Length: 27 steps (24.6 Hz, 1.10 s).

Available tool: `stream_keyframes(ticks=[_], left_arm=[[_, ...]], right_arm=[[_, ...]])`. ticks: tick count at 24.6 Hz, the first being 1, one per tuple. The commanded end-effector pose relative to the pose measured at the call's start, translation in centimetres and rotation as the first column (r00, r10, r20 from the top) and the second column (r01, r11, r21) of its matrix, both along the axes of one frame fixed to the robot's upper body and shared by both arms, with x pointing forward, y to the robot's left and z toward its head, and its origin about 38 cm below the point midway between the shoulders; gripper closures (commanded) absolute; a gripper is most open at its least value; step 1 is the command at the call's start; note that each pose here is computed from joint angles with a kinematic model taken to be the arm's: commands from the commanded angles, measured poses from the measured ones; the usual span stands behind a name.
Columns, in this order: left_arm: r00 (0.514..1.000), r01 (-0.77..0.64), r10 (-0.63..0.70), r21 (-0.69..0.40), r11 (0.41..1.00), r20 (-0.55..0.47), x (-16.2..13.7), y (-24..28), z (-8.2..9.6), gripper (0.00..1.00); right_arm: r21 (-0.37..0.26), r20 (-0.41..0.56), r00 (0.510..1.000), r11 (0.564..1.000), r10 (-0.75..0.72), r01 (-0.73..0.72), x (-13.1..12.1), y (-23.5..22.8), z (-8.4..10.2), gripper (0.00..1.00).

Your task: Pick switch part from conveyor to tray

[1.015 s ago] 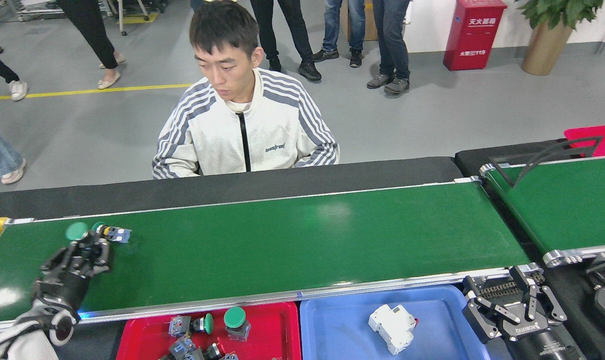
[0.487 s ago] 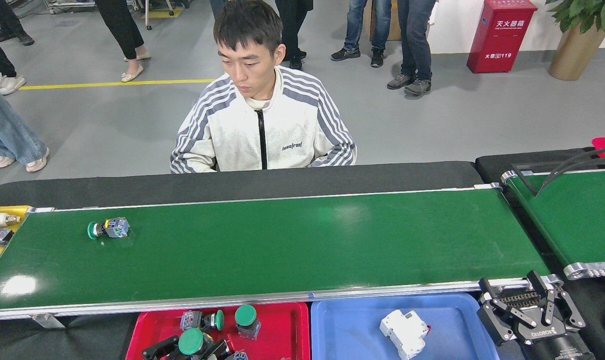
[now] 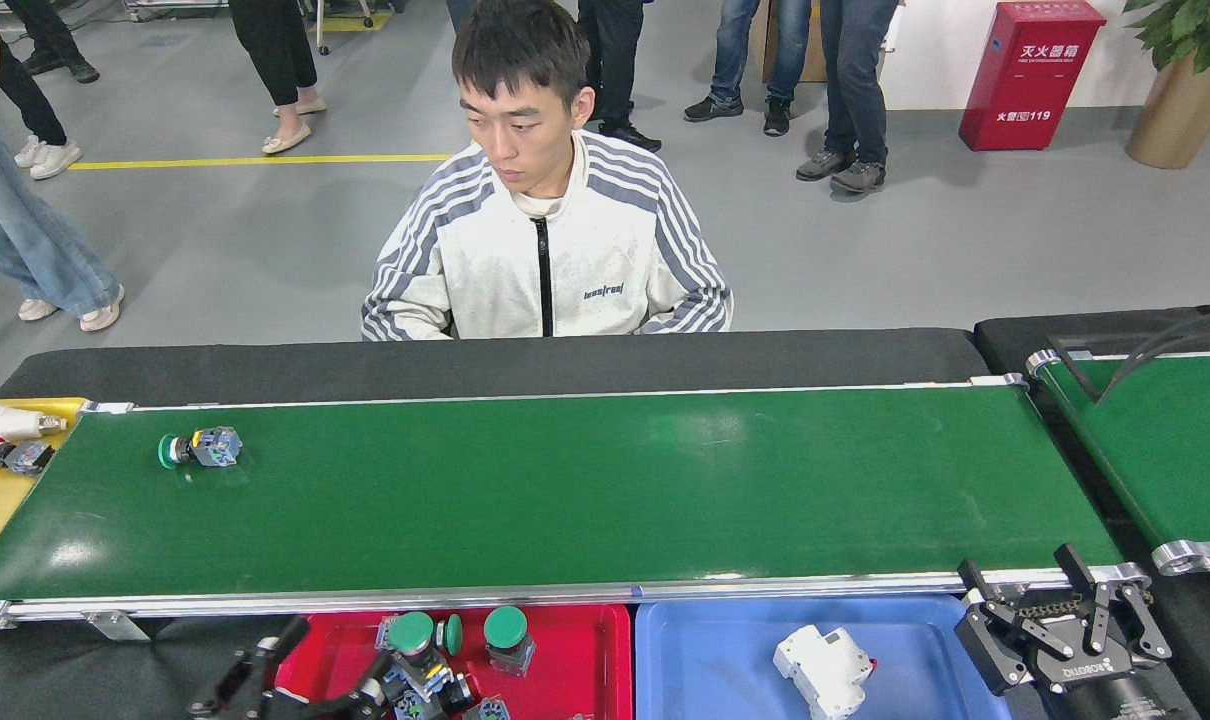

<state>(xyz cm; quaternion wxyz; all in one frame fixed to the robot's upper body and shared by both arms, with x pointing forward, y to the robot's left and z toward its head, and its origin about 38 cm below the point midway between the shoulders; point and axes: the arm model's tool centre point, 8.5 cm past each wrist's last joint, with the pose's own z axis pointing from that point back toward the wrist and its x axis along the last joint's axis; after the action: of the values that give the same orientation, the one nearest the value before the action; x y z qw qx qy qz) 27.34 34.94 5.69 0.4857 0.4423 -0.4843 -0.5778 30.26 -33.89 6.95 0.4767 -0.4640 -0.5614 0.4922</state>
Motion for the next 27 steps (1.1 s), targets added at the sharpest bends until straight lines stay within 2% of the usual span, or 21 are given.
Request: stream_keyframes(ticks=[1, 5, 9, 14, 19, 27], left_arm=[[0.997, -0.07, 0.07, -0.008, 0.998, 0.028, -0.1, 1.4, 0.6, 0.0], [0.994, -0.106, 0.106, -0.003, 0.994, 0.017, -0.1, 2.9, 0.1, 0.0], [0.993, -0.111, 0.111, 0.001, 0.994, 0.049, 0.2, 3.3, 0.3, 0.0], [0.991, -0.117, 0.115, 0.027, 0.993, 0.063, 1.3, 5.1, 0.6, 0.0], [0.989, -0.141, 0.139, 0.028, 0.99, 0.049, 2.2, 6.5, 0.1, 0.0], [0.979, -0.194, 0.191, 0.032, 0.981, 0.066, 1.4, 8.5, 0.8, 0.0]], right_arm=[[-0.002, 0.015, 1.0, 1.0, -0.009, 0.009, 0.0, -0.2, 0.5, 0.0], [-0.002, 0.011, 1.0, 1.0, -0.009, 0.009, -0.2, -0.2, 0.4, 0.0], [-0.003, -0.003, 1.0, 1.0, -0.02, 0.02, -0.8, -0.3, 0.1, 0.0], [-0.001, -0.021, 0.983, 0.984, -0.18, 0.18, -1.5, -0.8, 0.2, 0.01], [-0.002, -0.024, 0.982, 0.982, -0.188, 0.188, -1.5, -0.9, 0.1, 0.02], [-0.002, -0.033, 0.981, 0.982, -0.189, 0.189, -1.6, -0.8, 0.0, 0.02]])
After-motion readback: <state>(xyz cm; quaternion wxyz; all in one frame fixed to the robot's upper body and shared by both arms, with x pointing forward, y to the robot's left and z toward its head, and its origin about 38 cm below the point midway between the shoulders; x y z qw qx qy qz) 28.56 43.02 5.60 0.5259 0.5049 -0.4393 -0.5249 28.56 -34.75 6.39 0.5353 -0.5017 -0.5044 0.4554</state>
